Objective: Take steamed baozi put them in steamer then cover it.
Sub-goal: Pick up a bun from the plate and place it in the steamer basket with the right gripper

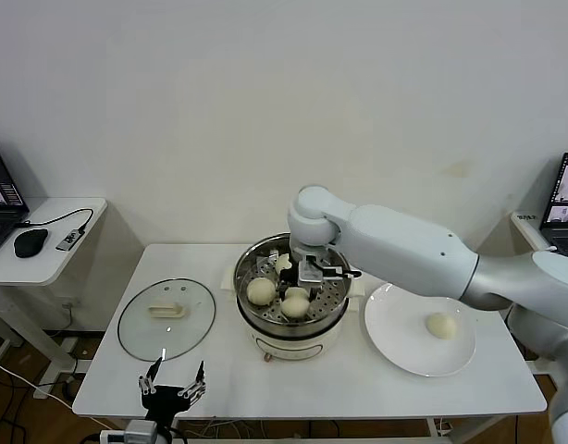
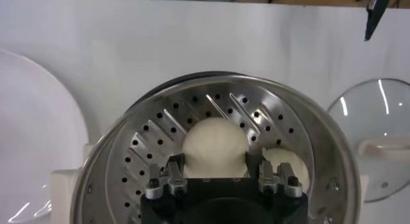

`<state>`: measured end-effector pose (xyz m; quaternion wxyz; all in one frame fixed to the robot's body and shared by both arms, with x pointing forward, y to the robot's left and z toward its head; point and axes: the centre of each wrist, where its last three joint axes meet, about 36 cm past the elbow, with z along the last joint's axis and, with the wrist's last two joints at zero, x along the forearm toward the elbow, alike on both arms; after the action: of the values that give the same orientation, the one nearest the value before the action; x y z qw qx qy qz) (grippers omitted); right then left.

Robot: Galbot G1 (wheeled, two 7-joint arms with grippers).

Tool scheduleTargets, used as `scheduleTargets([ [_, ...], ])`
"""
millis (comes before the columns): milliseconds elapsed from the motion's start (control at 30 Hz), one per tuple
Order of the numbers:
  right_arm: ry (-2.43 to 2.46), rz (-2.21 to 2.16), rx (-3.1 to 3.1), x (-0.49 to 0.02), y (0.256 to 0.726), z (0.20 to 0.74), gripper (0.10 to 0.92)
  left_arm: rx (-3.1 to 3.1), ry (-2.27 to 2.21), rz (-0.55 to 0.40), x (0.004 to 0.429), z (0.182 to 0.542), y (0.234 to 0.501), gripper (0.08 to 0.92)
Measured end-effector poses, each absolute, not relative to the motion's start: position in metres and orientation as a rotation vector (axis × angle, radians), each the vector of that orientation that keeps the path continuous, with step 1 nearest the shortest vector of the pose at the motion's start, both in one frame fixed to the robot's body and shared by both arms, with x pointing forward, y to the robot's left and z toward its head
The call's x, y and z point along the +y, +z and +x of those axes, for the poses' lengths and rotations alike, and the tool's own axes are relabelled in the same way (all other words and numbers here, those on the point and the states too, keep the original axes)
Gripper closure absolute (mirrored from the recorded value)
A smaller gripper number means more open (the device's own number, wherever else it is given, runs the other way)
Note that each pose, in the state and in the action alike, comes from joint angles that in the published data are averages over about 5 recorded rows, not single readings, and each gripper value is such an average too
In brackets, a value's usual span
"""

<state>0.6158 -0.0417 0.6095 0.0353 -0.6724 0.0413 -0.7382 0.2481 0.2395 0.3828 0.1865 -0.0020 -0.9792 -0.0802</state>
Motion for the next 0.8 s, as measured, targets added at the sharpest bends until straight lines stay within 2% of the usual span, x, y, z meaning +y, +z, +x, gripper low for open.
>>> scheduleTargets([
  [500,-2.251,-2.098,0.165,-0.037,0.599,0.613,0.416,-2.749,-0.223,-0.006,0.239,0.248,0.380,0.177],
  [600,-2.250,-2.100,0.183,-0.038,0.599,0.613,0.355,-2.749,-0.224,-0.005,0.240,0.247,0.380,0.177],
  [700,-2.250,-2.096,0.214,-0.040,0.603,0.614,0.258,-2.750,-0.224,-0.004,0.240,0.247,0.380,0.177],
  [800,-2.253,-2.090,0.259,-0.045,0.611,0.615,0.209,-2.752,-0.224,-0.006,0.240,0.248,0.381,0.177],
])
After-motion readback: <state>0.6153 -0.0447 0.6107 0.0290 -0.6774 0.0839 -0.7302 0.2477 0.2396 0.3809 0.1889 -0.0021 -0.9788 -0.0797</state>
